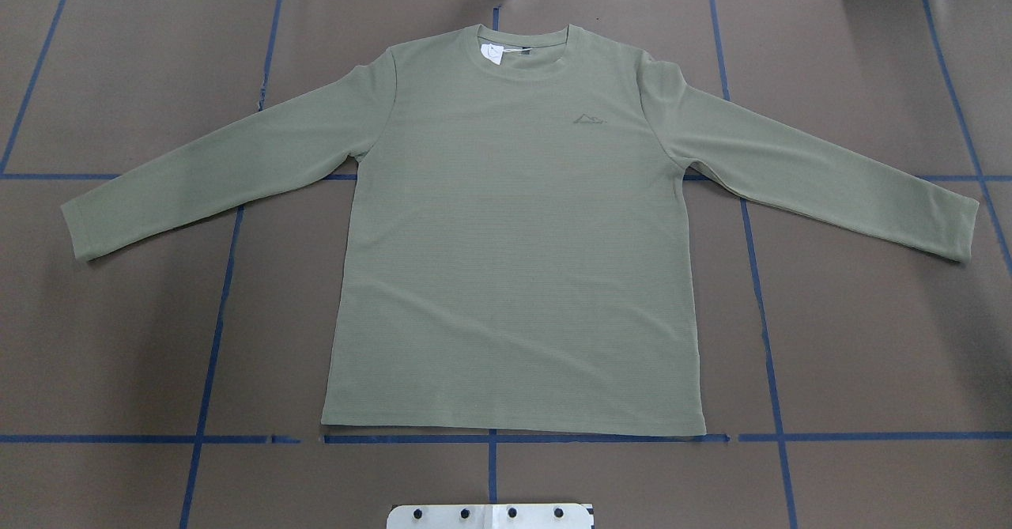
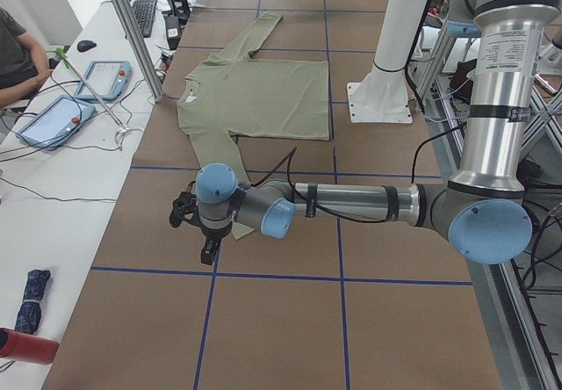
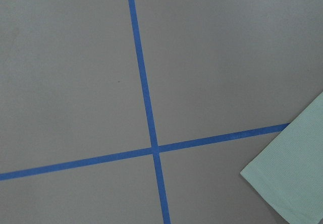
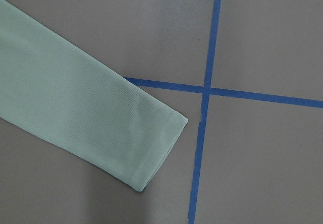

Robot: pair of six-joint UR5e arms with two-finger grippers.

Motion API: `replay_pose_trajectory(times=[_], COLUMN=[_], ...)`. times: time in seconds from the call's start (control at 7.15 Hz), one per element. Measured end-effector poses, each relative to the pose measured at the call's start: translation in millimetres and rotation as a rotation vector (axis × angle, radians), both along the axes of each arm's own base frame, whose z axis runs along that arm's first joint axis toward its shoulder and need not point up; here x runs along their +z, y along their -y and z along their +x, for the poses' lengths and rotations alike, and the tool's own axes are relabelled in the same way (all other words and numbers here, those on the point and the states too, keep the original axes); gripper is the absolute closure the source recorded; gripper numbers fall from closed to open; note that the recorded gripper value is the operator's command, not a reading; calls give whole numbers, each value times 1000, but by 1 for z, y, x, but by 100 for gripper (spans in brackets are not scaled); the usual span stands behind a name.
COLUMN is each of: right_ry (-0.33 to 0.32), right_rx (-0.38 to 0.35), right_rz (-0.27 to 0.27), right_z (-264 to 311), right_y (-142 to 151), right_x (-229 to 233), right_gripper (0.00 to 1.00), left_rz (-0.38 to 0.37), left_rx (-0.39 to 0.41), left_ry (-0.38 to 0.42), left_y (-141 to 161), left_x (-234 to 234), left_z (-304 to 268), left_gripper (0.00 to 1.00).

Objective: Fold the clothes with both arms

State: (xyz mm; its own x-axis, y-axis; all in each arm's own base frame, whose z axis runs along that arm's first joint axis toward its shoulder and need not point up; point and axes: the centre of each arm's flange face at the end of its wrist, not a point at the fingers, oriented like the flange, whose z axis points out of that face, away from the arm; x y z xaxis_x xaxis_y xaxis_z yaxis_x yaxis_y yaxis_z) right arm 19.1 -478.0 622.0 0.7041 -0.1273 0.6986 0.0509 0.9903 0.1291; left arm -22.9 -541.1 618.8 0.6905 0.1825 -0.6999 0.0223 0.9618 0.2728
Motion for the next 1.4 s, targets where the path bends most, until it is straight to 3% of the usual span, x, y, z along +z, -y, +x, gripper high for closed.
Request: replay_pose_trajectory(times=[0.42, 0.7, 0.98, 1.4], right_ry=[16, 33, 40, 11], right_rx=[-46, -53, -70, -76], right_rz=[98, 143, 137, 131], right_z=[-25, -47, -75, -97], right_y=[10, 23, 48, 50], right_x=[44, 50, 51, 69], right_gripper=[0, 0, 0, 0], left_rz=[29, 25, 41, 51], left_rx=[10, 27, 24, 23], left_ry=[-11, -13, -17, -20], left_y=[11, 11, 11, 12], left_x=[-1, 10, 22, 22], left_z=[14, 26, 28, 28], left_gripper=[0, 0, 0, 0])
